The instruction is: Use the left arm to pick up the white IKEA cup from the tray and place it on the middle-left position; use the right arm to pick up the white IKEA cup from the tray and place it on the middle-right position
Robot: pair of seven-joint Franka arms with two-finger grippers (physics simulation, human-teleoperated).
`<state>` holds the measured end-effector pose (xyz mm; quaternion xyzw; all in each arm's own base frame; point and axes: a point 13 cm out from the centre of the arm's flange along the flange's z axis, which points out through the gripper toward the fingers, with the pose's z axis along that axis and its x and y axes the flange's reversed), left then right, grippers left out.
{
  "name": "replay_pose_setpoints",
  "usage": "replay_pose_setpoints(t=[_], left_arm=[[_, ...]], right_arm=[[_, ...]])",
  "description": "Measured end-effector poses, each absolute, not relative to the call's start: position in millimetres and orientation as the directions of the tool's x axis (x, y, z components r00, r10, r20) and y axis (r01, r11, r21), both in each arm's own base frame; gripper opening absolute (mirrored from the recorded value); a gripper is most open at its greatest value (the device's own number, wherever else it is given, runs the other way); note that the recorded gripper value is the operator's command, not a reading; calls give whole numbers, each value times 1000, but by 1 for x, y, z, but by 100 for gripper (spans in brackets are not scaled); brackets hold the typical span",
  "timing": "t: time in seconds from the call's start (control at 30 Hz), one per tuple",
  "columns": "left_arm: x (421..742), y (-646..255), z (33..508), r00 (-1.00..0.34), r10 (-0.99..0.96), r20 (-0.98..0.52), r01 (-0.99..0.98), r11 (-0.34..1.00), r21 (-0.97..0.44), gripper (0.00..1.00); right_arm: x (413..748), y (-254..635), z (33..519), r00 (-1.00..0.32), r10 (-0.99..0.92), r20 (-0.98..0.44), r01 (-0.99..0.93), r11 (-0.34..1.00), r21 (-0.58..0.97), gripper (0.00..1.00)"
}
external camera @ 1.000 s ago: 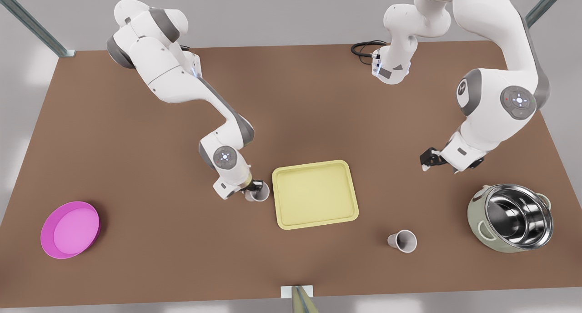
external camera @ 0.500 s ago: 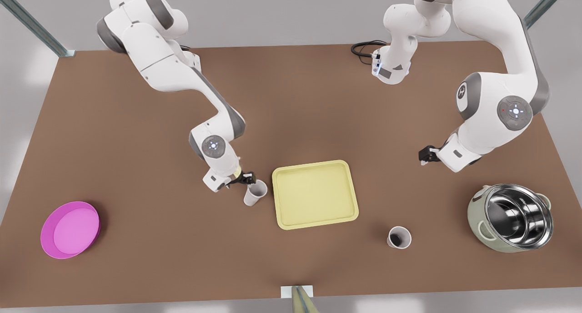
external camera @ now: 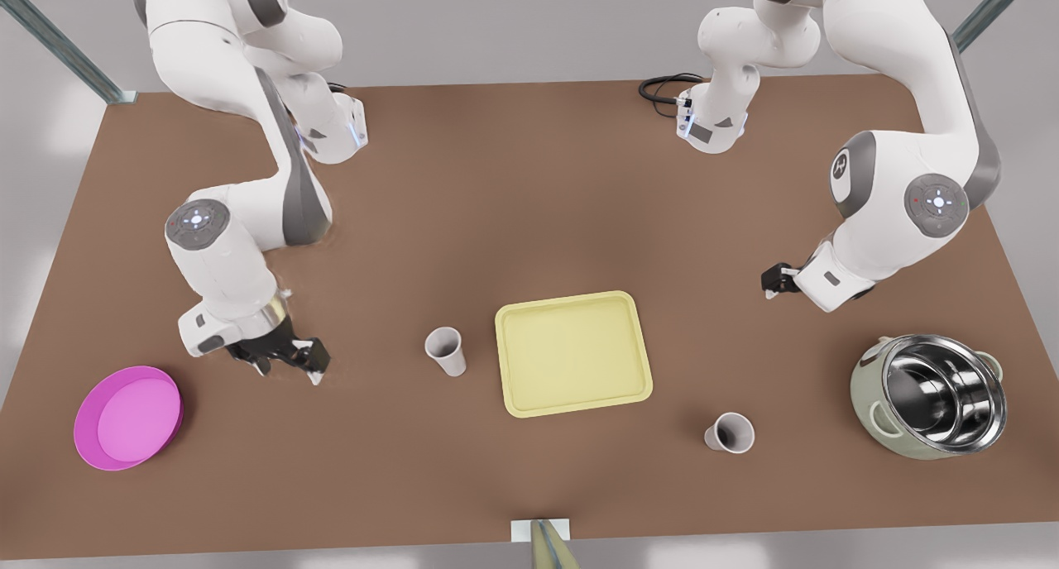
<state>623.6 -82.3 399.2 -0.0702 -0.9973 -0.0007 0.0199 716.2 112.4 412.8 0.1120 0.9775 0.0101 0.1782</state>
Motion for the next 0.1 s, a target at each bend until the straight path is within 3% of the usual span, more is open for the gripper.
replay_pose_setpoints(t=[0.1], left_arm=[[623, -83, 400, -989, 141, 40, 141, 990, -5, 100]], right_arm=[[682, 57, 467, -924, 248, -292, 246, 968, 44, 100]])
